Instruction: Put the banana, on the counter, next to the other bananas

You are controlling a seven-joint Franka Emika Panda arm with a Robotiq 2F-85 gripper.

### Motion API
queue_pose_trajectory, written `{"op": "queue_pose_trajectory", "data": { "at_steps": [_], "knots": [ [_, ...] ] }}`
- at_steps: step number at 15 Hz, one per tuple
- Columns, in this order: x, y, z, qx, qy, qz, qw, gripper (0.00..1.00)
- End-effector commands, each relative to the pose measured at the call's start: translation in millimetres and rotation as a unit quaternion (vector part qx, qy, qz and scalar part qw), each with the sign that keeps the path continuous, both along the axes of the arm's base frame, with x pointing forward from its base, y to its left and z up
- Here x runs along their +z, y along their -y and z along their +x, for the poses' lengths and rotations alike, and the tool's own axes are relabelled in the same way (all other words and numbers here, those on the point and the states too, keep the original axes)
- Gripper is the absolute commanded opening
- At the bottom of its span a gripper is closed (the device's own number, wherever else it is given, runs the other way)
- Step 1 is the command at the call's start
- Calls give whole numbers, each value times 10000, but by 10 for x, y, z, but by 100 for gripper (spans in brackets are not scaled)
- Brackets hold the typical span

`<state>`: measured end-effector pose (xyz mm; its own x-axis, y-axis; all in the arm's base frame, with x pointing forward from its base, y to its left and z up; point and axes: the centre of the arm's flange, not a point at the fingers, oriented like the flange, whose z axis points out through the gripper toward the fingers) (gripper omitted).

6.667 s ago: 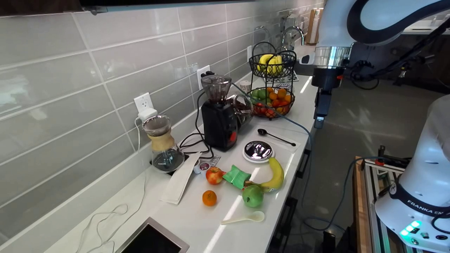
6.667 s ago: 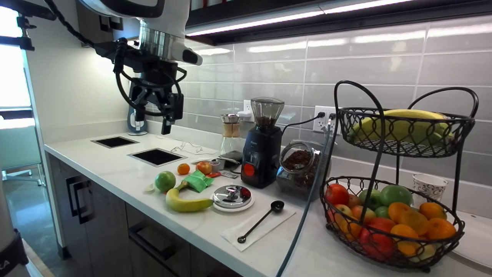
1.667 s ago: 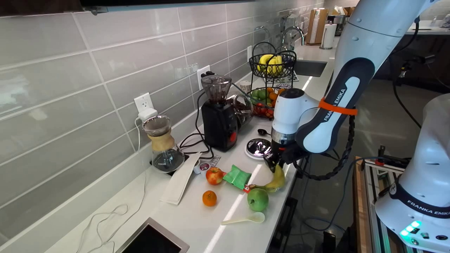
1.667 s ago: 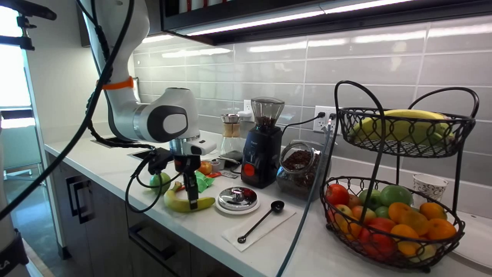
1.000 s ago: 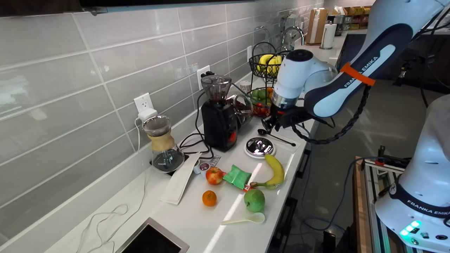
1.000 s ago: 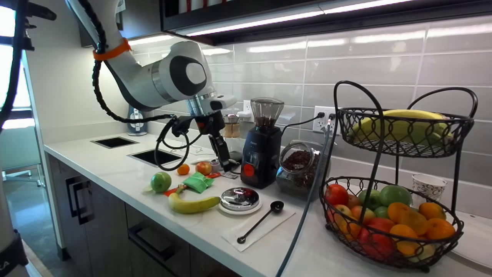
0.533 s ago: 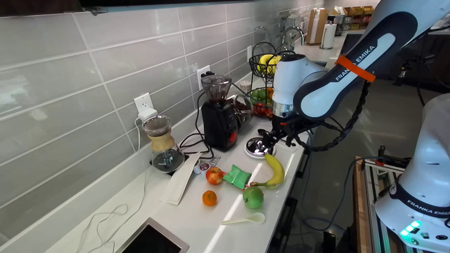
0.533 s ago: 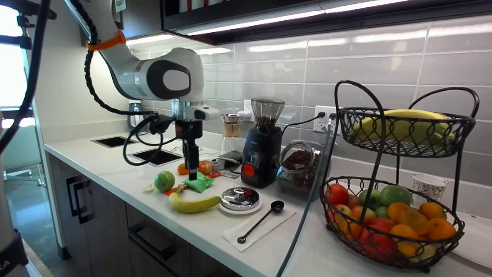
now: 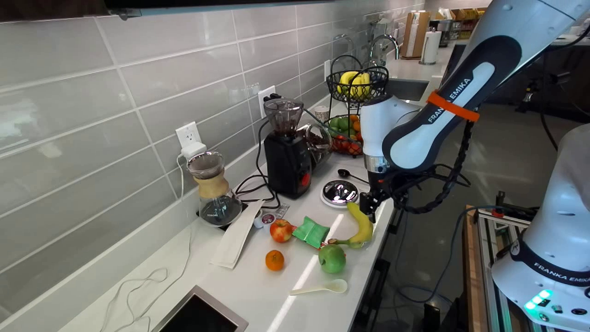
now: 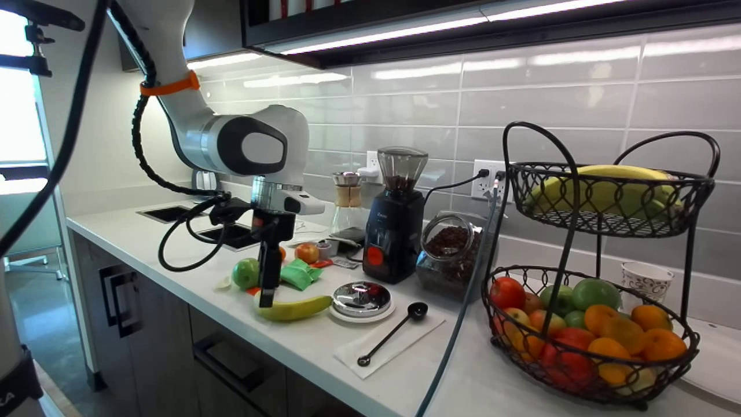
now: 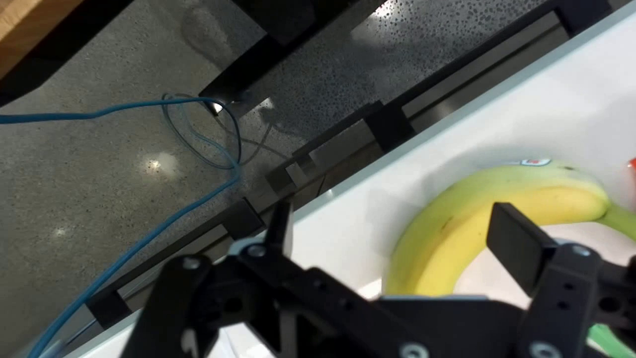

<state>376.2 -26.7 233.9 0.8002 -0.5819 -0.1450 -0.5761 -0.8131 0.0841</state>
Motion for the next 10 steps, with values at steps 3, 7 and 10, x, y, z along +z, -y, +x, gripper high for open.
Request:
{"op": "queue_pose_trajectory", "data": {
  "at_steps": [3,7,10],
  "knots": [
    [-325,-9,13,-99,634,32,9979,100],
    [-493,-7,74,-212,765,109,9968,100],
    [-638,-33,83,-221,695,169,9972,100]
  ]
}}
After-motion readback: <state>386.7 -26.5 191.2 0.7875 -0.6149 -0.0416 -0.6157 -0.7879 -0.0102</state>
